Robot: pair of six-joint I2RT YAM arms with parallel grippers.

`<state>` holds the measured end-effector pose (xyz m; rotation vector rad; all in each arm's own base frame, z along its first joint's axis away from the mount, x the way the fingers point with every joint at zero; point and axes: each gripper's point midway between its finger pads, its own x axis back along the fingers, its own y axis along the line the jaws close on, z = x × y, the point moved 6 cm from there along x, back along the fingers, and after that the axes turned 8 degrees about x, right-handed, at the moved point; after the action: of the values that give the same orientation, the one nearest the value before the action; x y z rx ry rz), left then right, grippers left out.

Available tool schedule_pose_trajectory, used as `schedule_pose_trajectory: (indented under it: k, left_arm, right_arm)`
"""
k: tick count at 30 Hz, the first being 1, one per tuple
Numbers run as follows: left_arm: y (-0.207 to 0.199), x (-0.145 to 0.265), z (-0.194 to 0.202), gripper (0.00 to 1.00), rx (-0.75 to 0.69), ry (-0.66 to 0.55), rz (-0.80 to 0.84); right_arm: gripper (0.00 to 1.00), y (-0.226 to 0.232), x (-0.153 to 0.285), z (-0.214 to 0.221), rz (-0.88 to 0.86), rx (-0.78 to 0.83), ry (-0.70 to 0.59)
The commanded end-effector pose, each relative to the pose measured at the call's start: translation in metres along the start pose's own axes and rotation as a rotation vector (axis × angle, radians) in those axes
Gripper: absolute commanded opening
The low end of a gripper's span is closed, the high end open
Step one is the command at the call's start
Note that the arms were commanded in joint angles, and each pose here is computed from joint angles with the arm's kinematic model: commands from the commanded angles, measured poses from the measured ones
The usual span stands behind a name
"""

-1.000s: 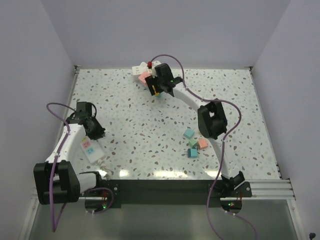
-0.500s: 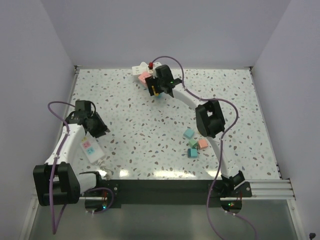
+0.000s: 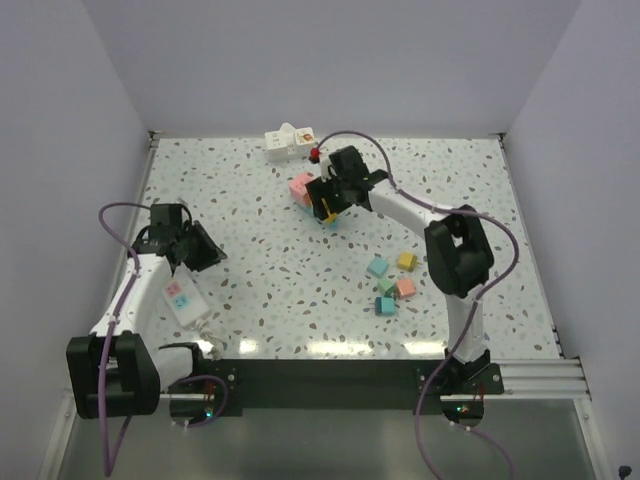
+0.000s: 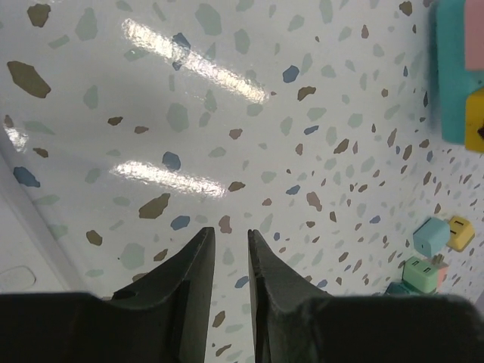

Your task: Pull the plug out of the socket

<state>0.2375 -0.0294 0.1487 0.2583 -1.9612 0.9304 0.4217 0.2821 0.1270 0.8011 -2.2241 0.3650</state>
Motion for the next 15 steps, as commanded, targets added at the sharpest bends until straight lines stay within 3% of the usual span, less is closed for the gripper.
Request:
schedule_pose_trajectory:
  k: [1, 5, 7, 11, 12, 14, 15]
  left_arm:
    - [-0.012, -0.005, 0.002, 0.29, -0.044, -0.006, 0.102]
    - [-0.008, -0.02, 0.007, 0.27, -0.063, 0.031, 0.09]
    - [-0.01, -0.024, 0.006, 0.26, -0.076, 0.033, 0.095]
    - [-0.018, -0.033, 0.005, 0.25, -0.097, 0.049, 0.106]
    - [-0.021, -0.034, 0.004, 0.25, -0.103, 0.048, 0.115]
    - [-0.029, -0.037, 0.008, 0.25, -0.132, 0.062, 0.122]
    - [-0.033, -0.038, 0.009, 0.25, -0.141, 0.061, 0.131]
  right_arm:
    - [0.02, 0.048, 0.062, 0.021, -0.248, 0.114, 0.026]
    - [0.15, 0.098, 0.093, 0.08, -0.37, 0.3, 0.109]
    - [0.17, 0.109, 0.098, 0.114, -0.407, 0.344, 0.15]
    - [0.22, 0.138, 0.124, 0.143, -0.457, 0.435, 0.115]
    - [0.26, 0.141, 0.127, 0.148, -0.454, 0.448, 0.12]
    - [0.43, 0.141, 0.136, 0.156, -0.411, 0.447, 0.124]
    - [0.44, 0.139, 0.139, 0.158, -0.392, 0.436, 0.125]
